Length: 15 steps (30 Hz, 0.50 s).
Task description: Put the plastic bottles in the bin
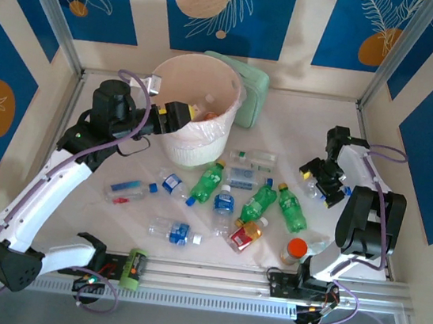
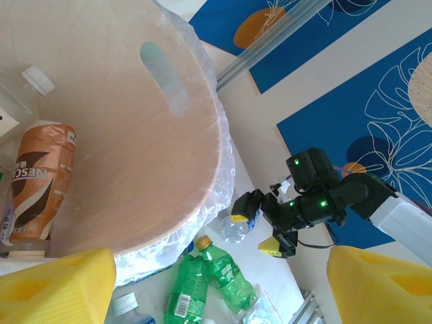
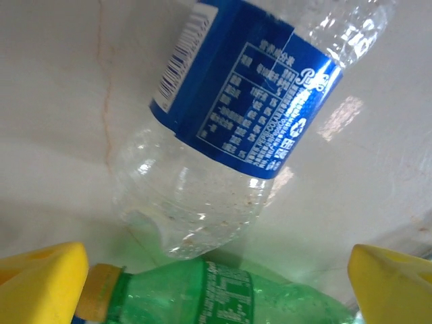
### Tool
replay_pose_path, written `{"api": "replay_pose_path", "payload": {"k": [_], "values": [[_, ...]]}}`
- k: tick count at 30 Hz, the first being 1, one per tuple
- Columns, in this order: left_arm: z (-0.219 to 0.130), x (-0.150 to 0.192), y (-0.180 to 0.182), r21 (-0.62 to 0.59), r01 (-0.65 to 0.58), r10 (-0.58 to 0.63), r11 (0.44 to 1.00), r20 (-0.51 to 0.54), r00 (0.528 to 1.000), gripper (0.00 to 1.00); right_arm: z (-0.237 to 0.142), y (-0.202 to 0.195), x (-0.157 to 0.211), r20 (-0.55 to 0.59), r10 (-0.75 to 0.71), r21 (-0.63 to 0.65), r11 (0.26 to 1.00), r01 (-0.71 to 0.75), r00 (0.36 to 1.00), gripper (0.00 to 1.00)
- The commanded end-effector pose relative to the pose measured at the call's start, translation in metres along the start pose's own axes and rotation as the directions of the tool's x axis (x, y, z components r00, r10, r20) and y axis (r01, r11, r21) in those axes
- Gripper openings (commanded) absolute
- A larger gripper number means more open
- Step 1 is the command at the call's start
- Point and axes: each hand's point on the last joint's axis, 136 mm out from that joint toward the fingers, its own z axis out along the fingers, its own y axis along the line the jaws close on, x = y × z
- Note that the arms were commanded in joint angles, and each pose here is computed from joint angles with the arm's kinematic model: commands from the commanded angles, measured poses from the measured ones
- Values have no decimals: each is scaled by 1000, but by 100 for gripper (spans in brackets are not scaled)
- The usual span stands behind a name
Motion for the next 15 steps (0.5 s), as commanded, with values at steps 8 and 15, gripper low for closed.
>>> {"api": "replay_pose_path", "payload": {"k": [8,15], "values": [[-3,4,-6,24,-15,15,1000,-6,1000,81,16,12,-10,-91,218,28,976,-217,972,94],[-2,7,-3,21,-15,16,1000,-10,1000,81,39,11,-12,-113,236,71,971,-229,965,90]]}}
